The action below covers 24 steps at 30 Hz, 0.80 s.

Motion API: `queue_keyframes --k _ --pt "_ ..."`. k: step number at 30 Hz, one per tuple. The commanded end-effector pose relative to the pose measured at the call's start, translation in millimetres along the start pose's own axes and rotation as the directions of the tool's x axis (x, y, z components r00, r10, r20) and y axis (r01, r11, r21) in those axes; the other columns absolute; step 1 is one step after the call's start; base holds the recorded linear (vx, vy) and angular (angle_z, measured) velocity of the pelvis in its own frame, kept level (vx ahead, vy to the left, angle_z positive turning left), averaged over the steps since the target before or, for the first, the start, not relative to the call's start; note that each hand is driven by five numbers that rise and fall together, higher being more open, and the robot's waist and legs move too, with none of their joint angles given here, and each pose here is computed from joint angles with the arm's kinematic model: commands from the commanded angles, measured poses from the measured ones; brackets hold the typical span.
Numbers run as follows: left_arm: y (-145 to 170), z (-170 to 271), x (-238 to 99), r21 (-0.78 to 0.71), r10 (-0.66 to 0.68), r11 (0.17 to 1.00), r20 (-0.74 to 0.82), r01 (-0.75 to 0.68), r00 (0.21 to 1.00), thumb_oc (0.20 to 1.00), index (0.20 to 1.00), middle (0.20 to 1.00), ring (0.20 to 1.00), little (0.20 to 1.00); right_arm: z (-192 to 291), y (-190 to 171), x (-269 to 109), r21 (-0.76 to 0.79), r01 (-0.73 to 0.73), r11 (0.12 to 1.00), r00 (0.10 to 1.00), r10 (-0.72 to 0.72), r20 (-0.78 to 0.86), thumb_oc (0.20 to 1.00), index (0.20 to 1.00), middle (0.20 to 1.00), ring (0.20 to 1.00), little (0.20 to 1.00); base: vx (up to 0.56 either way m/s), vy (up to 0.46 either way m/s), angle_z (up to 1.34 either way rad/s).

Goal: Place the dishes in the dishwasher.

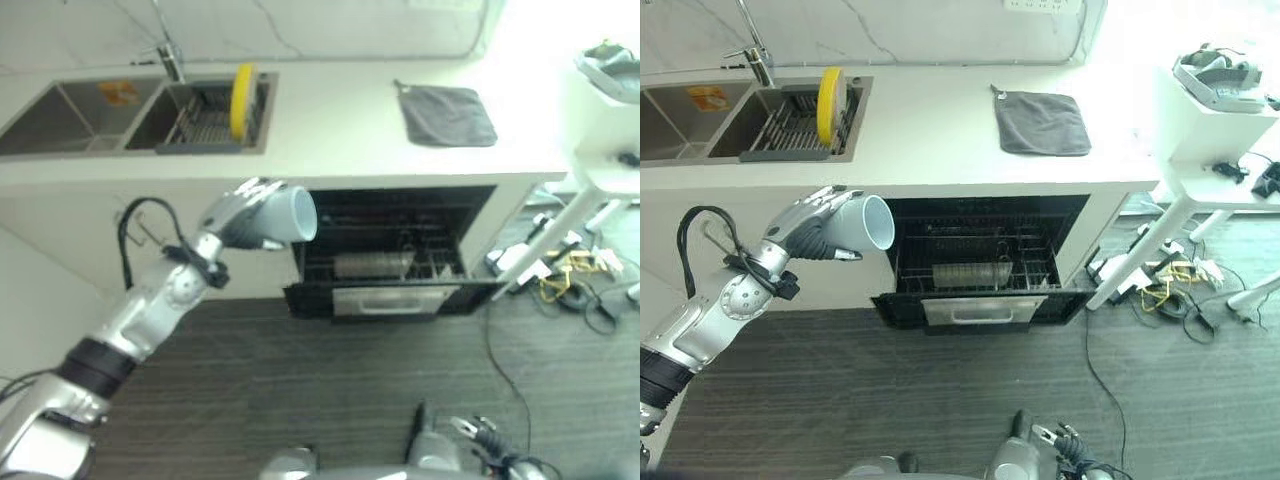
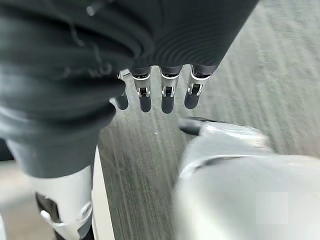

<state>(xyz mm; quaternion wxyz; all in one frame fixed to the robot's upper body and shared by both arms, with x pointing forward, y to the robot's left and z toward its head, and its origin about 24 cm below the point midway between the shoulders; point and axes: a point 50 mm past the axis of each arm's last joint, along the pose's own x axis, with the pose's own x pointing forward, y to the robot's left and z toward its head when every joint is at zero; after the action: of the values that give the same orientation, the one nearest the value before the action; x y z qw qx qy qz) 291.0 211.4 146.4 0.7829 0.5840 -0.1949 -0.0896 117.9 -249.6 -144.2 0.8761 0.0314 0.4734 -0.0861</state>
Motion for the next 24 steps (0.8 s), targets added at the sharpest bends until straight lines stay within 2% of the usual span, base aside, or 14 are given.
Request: queue_keyframes --k 1,6,8,16,24 --pt "40.9 13.5 8.1 0.055 0.198 0.978 0.076 -0.202 0.977 0.200 0.200 0.200 0.200 0.200 7.5 -2.2 1.7 -0.066 -0.015 0.998 1.000 0.015 0.000 1.000 1.000 1.000 1.000 1.000 0.18 -0.331 0.04" --pt "35.9 0.2 0.5 0.041 0.214 0.976 -0.001 -0.214 0.977 0.200 0.200 0.200 0.200 0.200 14.9 -18.3 0.6 -0.123 0.010 0.992 1.000 -0.011 -0.010 1.000 1.000 1.000 1.000 1.000 0.18 -0.312 -0.15" --pt "26.8 5.8 1.5 0.019 0.201 0.979 0.022 -0.201 0.979 0.200 0.200 0.200 0.200 0.200 11.8 -33.5 -3.0 -0.082 0.064 0.995 0.997 -0.066 -0.027 1.000 1.000 1.000 1.000 1.000 0.16 -0.048 0.03" --pt "22.2 19.7 10.1 0.010 0.192 0.981 0.064 -0.193 0.979 0.200 0.200 0.200 0.200 0.200 4.7 -37.2 -5.3 0.101 0.133 0.986 0.991 -0.133 -0.008 1.000 1.000 1.000 1.000 1.000 0.07 0.238 0.17" --pt "32.8 11.4 9.3 0.033 0.210 0.977 0.067 -0.212 0.975 0.200 0.200 0.200 0.200 0.200 -12.7 -28.4 -8.5 0.155 0.148 0.977 0.989 -0.146 -0.021 1.000 1.000 1.000 1.000 1.000 -0.01 0.120 0.08"
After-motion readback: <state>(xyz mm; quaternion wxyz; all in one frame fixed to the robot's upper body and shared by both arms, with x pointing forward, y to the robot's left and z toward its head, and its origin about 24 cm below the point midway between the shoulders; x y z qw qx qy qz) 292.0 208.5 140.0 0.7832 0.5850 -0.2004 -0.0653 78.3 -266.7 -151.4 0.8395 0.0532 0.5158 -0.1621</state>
